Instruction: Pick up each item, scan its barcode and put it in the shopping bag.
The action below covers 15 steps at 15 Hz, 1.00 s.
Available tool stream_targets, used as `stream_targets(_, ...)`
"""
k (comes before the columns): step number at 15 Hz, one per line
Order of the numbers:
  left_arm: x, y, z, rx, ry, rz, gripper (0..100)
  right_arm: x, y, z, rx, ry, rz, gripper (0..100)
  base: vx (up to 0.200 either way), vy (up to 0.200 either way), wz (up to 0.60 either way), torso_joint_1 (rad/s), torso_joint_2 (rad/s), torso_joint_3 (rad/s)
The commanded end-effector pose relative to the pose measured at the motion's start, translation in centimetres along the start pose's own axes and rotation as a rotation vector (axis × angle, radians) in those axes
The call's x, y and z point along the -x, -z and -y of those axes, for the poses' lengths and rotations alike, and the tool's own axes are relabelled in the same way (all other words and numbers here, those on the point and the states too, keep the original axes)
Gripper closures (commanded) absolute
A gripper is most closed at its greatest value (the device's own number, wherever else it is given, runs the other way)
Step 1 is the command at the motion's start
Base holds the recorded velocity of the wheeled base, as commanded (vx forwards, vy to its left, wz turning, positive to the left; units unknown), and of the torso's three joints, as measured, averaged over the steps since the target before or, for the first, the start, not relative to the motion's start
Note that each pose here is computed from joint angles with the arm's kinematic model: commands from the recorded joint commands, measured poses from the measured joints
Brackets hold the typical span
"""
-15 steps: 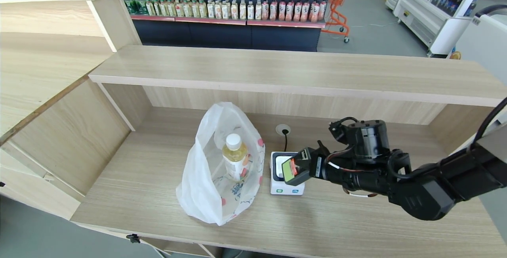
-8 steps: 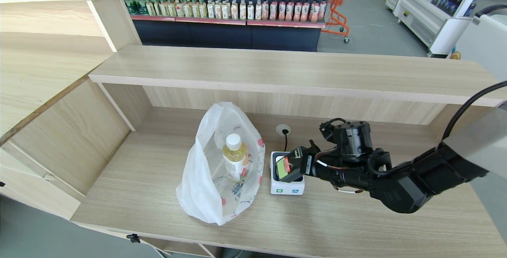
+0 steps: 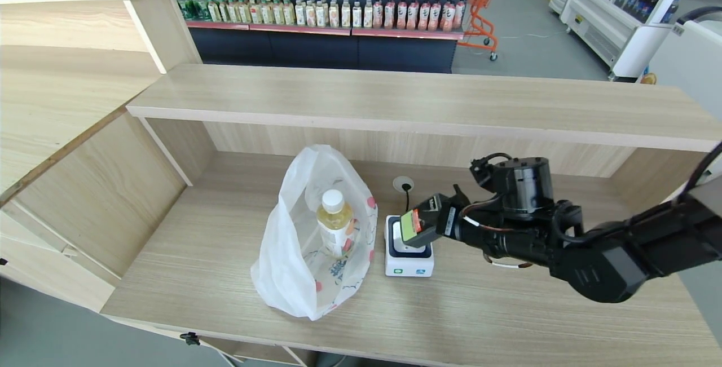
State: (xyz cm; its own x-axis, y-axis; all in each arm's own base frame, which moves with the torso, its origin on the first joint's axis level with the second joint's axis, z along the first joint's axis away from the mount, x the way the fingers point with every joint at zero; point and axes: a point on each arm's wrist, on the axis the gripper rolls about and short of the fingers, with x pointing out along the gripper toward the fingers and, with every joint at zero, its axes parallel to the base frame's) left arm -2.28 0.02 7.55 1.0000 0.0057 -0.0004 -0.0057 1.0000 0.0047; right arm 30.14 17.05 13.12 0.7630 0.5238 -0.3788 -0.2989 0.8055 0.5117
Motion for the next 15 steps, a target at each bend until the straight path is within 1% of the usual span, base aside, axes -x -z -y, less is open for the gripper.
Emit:
stream_targets(1,0.0,0.0,0.0,0.0,0.0,-0.001,0,5.9,-2.8,-2.2,0.001,-0.057,0.093,100,0.0,0.0,0.0,0.0,0.0,0.0)
stream_targets(3,0.0,0.0,0.0,0.0,0.0,-0.001,0,9.0,-3.2,-2.7,-0.004,-0.055,0.084,100,0.0,0.2,0.0,0.002,0.0,0.0)
stream_targets(5,0.0,0.0,0.0,-0.001,0.0,-0.001,0,9.9,-2.7,-2.5,-0.006,-0.05,0.072,100,0.0,0.2,0.0,-0.005,-0.01,0.005)
stream_targets(7,0.0,0.0,0.0,-0.003,0.0,0.0,0,10.0,-2.3,-2.3,-0.007,-0.044,0.06,100,0.0,0.2,0.0,0.022,0.0,0.0)
stream_targets(9,0.0,0.0,0.0,0.0,-0.002,0.0,0,9.1,-1.4,-2.1,-0.004,-0.032,0.018,100,0.0,0.2,0.0,-0.007,0.0,0.0)
stream_targets(10,0.0,0.0,0.0,-0.005,0.0,0.0,0,8.4,-0.9,-2.3,0.005,-0.032,-0.006,100,0.0,0.0,0.0,0.0,0.0,0.0)
stream_targets(13,0.0,0.0,0.0,-0.001,-0.002,0.0,0,6.3,1.0,-2.2,0.054,-0.009,-0.089,100,0.0,0.0,0.0,0.0,0.0,0.0)
stream_targets(15,0.0,0.0,0.0,-0.001,-0.003,0.0,0,5.0,2.1,-2.0,0.062,0.028,-0.125,100,0.0,0.0,0.0,0.0,0.0,0.0)
